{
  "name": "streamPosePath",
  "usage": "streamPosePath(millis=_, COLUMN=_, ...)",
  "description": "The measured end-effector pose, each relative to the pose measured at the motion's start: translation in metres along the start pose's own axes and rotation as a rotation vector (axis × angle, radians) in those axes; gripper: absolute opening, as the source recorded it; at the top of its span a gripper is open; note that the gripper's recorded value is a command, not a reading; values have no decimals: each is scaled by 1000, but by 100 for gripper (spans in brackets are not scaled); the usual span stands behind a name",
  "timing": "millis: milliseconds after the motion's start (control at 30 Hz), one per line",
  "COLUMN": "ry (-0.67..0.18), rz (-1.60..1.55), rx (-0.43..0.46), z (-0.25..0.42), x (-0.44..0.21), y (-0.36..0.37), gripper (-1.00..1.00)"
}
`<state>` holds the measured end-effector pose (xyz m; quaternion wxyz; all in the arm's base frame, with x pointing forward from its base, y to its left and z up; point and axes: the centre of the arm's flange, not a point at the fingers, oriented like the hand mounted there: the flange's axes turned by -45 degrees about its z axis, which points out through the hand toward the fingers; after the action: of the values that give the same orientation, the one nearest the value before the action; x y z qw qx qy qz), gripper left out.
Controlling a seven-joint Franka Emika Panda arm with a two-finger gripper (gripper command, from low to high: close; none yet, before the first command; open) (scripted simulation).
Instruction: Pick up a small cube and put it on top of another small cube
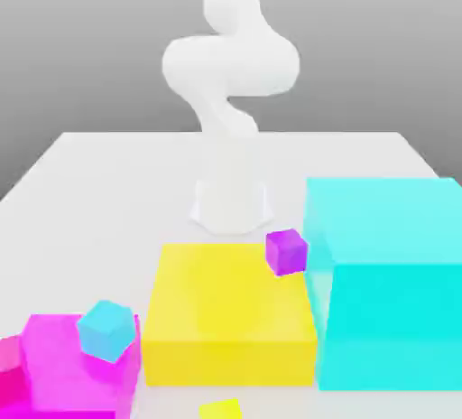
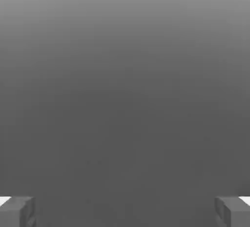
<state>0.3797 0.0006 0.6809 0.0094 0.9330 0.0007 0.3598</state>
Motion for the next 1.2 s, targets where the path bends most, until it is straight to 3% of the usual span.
streamPosePath(millis=467, ry=-361, rz=-127, rx=-20, z=249, x=-45, y=3, gripper=0)
streamPosePath(millis=933, ry=-701, rz=-220, rx=90, z=447, x=-200, y=2, gripper=0)
streamPosePath(millis=1100, ry=-729, rz=-225, rx=106, z=501, x=-253, y=0, gripper=0)
streamPosePath(millis=1133, ry=-730, rz=-226, rx=107, z=507, x=-259, y=0, gripper=-100)
streamPosePath(millis=1200, ry=-730, rz=-225, rx=107, z=507, x=-259, y=0, gripper=-100)
